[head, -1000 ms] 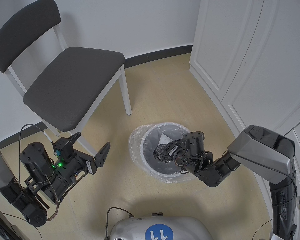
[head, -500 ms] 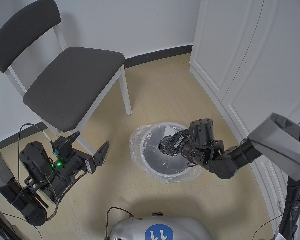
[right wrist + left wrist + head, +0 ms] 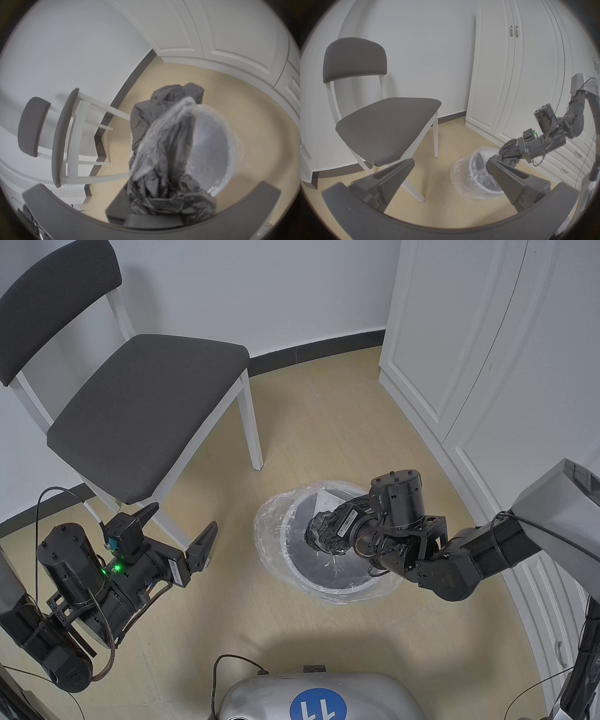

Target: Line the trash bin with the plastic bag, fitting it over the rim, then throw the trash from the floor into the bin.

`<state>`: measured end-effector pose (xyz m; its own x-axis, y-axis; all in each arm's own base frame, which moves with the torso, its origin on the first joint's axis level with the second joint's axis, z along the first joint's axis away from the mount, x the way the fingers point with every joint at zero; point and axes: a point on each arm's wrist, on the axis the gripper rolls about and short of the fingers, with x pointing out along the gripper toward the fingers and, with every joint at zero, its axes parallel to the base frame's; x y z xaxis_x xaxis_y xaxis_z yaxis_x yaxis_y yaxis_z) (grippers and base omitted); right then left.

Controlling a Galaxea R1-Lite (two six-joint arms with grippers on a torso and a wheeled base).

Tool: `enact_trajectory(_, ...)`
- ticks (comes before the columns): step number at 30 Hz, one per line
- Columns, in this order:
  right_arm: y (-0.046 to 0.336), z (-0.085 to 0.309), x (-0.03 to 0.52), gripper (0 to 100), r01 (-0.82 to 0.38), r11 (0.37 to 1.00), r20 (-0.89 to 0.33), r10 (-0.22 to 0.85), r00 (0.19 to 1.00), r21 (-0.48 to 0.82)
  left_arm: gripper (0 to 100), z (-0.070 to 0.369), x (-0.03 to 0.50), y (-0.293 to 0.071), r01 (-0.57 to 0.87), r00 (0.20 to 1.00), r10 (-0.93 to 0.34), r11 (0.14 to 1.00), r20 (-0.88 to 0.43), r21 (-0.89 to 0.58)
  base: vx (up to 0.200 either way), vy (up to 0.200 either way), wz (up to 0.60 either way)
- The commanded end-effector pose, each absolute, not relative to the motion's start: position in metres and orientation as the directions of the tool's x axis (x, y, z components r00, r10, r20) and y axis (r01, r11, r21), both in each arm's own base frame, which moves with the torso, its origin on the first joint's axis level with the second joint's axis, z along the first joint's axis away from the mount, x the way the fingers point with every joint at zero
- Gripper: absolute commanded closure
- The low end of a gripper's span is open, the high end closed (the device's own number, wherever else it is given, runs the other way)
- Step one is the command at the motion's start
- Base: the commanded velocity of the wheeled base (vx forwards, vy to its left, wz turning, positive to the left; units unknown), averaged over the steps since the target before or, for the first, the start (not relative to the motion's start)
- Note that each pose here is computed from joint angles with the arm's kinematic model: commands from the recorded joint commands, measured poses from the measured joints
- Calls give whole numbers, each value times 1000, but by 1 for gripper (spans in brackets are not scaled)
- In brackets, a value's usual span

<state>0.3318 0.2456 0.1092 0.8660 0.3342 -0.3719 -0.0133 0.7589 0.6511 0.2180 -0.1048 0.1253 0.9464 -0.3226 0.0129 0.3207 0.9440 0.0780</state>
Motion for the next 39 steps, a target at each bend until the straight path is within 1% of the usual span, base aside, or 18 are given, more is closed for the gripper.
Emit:
enact_trajectory(1,257,72,335,100,17,794,-449,326,832,608,0,123,218,-105,321,947,-322,944,5,79,0,0,0)
enact_trajectory(5,258,46,342,100,47,815,-495,305,813,578,0,123,218,-105,321,947,-322,944,5,79,0,0,0)
enact_trajectory(7,257,42,344,100,55,818,-504,298,811,572,0,123,218,-105,321,947,-322,944,5,79,0,0,0)
enact_trajectory(13,256,53,344,100,77,828,-534,285,796,556,0,123,218,-105,321,947,-322,944,3,79,0,0,0)
enact_trajectory(26,249,70,349,100,81,794,-485,284,827,603,0,123,218,-104,318,948,-319,945,3,79,0,0,0)
enact_trajectory(31,244,76,351,100,91,793,-471,261,843,603,0,123,217,-104,318,948,-319,945,3,79,0,0,0)
enact_trajectory(39,244,78,353,100,87,787,-455,259,852,611,0,124,217,-103,317,948,-318,945,5,79,0,0,0)
